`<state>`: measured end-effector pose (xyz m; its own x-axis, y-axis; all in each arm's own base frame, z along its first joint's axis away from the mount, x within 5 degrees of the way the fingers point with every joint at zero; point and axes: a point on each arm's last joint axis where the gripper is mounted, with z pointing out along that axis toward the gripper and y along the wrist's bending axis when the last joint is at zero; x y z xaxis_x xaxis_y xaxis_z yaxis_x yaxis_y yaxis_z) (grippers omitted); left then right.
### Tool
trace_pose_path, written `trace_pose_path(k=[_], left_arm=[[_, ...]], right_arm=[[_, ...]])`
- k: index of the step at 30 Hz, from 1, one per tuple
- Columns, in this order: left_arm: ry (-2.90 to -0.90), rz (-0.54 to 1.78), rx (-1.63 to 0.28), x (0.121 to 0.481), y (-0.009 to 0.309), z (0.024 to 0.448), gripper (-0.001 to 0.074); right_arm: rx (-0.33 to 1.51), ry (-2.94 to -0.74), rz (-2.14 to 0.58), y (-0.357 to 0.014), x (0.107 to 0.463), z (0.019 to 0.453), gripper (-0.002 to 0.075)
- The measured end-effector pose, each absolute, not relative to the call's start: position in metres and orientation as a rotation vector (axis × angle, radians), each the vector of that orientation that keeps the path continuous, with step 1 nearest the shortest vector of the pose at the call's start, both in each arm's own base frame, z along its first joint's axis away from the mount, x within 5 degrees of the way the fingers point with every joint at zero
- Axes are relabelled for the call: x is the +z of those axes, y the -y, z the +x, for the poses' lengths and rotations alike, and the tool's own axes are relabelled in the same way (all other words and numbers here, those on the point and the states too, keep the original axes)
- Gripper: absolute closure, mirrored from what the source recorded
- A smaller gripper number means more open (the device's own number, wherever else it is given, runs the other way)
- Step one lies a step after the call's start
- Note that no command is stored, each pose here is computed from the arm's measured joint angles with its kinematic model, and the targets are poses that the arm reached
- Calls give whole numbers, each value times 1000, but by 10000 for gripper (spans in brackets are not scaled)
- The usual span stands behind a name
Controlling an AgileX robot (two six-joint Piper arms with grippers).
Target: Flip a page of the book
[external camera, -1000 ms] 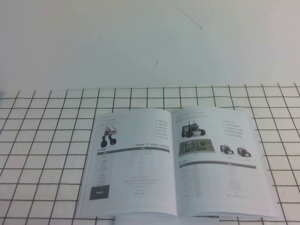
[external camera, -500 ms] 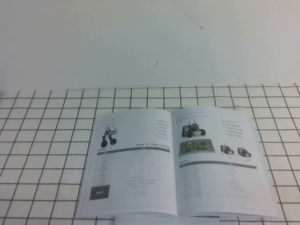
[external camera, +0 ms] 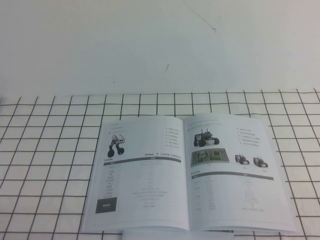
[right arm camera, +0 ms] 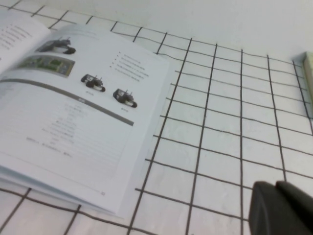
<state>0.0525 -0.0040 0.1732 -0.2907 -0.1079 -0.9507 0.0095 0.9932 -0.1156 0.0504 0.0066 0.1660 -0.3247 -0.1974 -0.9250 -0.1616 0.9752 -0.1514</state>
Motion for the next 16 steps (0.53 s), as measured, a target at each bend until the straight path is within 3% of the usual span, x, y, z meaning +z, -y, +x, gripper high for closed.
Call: trace_pose_path(k=[16], left_arm=[[-1863, -71, -115, 173, 4, 52, 738]], right_arm=[[-121, -1922, -200, -2, 166, 51, 726]])
